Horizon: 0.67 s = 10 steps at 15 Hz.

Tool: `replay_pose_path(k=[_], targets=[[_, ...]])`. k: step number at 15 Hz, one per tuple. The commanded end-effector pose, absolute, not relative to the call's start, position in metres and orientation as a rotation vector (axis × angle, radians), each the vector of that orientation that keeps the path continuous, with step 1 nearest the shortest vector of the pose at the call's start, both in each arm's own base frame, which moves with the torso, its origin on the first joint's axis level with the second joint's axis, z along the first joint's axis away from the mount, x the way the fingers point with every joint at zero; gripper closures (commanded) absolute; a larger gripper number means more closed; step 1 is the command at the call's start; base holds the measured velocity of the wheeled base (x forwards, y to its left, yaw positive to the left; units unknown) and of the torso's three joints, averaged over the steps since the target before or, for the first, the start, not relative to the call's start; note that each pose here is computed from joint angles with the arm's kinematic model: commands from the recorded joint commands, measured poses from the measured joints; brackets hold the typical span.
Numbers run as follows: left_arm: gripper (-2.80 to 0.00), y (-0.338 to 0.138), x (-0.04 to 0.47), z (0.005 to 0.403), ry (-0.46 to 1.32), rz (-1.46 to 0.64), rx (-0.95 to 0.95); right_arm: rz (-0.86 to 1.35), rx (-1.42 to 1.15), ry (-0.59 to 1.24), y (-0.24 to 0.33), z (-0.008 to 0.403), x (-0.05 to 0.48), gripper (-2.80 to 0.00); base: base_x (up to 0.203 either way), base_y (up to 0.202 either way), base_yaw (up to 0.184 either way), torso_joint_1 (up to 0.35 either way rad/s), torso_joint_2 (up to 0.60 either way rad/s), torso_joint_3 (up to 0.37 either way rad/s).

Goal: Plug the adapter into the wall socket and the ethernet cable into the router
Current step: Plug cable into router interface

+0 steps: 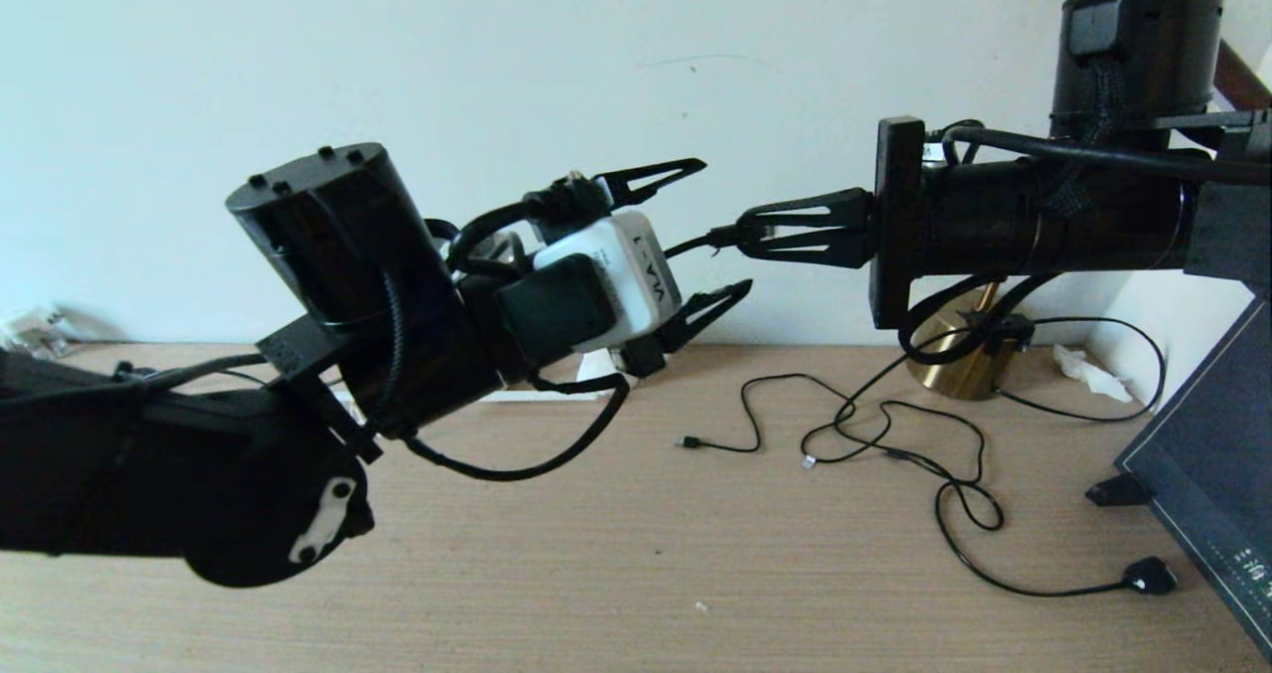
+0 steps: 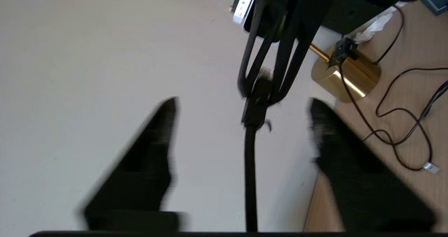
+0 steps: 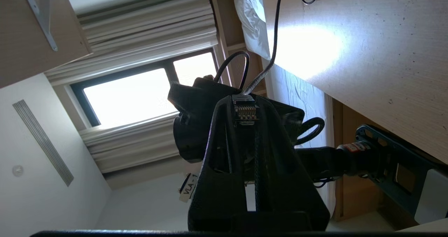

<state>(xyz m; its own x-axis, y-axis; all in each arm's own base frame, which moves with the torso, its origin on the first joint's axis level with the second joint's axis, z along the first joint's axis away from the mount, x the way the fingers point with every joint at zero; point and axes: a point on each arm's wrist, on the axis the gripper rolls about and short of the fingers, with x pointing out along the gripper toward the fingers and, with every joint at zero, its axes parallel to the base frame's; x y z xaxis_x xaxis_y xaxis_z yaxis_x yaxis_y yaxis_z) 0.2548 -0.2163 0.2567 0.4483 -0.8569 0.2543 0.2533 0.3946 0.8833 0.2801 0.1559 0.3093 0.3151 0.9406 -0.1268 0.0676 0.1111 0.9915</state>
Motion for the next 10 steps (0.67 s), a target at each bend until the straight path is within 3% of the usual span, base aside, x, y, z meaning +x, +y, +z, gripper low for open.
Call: replay_pose_path(k=[1,10], targets=[[0.00,-0.2169,0.2554,0.2545,-0.814,-0.814,0.893,0.861,1.297,1.063,0.1558,0.3098,0.2796,0.00,0.000,0.000,0.000,0.000,0.00,0.000],[0.00,-0.2231,0.2557,0.2501,-0.810,-0.827,0.891,0.878,1.285,1.060,0.1569,0.3116,0.2752,0.00,0.000,0.000,0.000,0.000,0.00,0.000]])
